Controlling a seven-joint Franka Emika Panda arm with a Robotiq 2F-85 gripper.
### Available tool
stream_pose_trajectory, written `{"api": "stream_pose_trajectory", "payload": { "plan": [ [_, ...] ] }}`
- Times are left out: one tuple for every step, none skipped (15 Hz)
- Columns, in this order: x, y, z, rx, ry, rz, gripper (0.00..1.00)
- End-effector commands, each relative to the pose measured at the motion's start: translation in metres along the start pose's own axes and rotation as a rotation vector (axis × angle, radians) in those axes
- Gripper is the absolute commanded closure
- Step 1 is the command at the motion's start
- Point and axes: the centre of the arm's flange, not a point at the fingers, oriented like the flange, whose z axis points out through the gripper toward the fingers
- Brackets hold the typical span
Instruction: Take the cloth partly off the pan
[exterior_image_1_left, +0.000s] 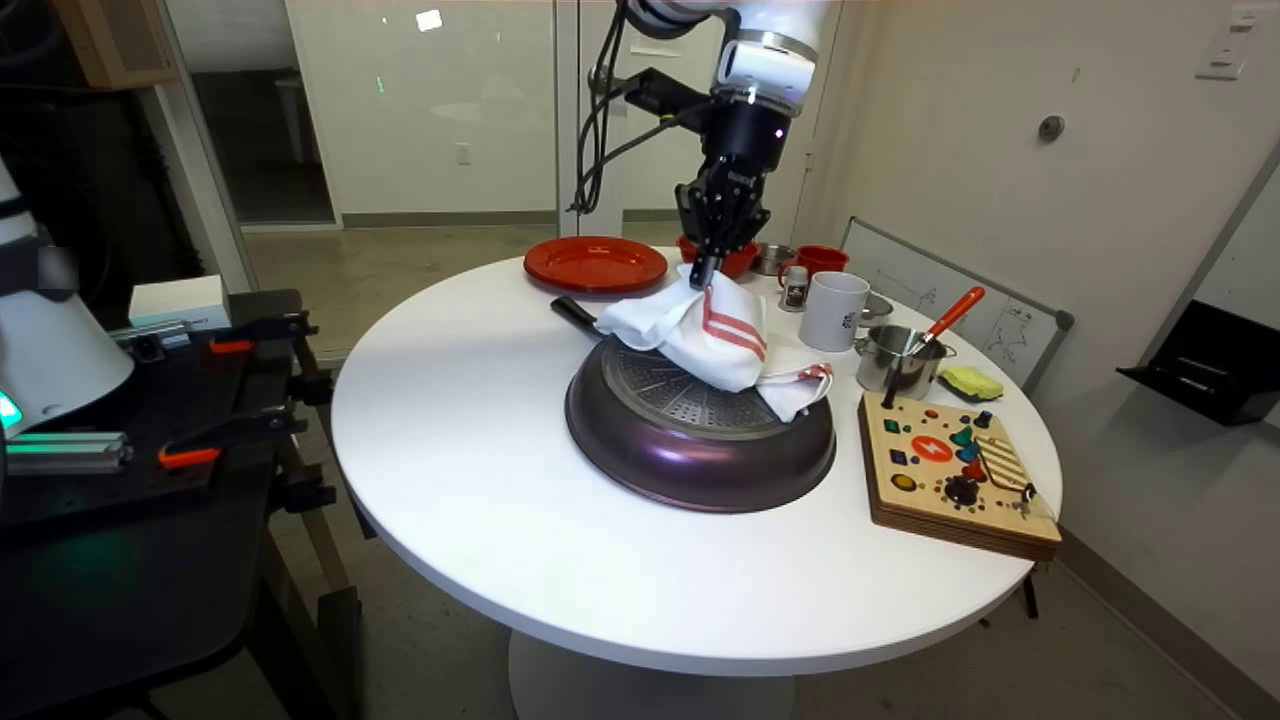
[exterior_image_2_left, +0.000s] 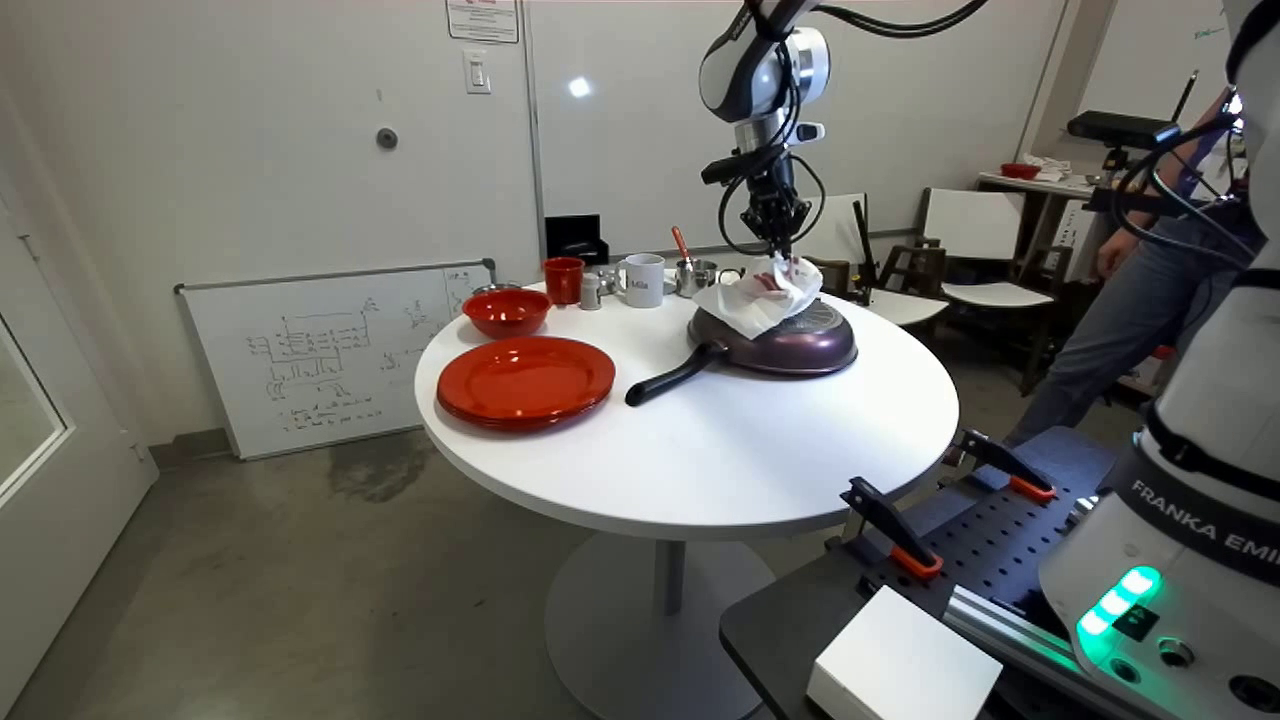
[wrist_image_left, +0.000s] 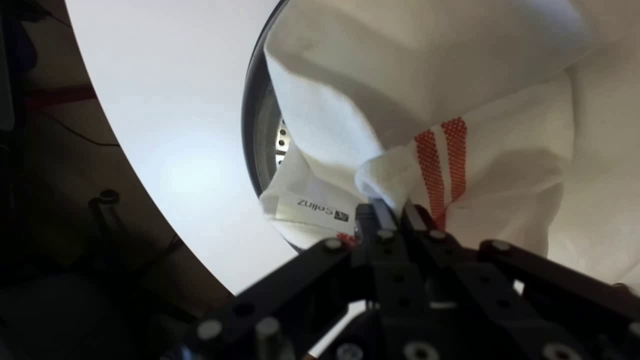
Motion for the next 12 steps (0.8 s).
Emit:
{"api": "stream_pose_trajectory", "payload": {
  "plan": [
    [0.018,0.006,-0.001,-0.047,0.036,0.04,0.95],
    [0.024,0.01,0.001,-0.063,0.051,0.062,0.94],
    [0.034,0.014,0.004,-0.076,0.057,0.088,0.95],
    [0.042,0.019,0.007,-0.086,0.064,0.108,0.95],
    [0.052,0.023,0.009,-0.092,0.067,0.129,0.95],
    [0.059,0.028,0.011,-0.094,0.071,0.15,0.95],
    [0.067,0.032,0.013,-0.1,0.071,0.17,0.96],
    [0.074,0.036,0.017,-0.111,0.075,0.193,0.96],
    [0.08,0.041,0.02,-0.143,0.074,0.229,0.96],
    [0.082,0.046,0.025,-0.183,0.071,0.263,0.96],
    [0.083,0.051,0.029,-0.236,0.072,0.302,0.96],
    [0.083,0.057,0.034,-0.277,0.061,0.334,0.97]
  ]
}}
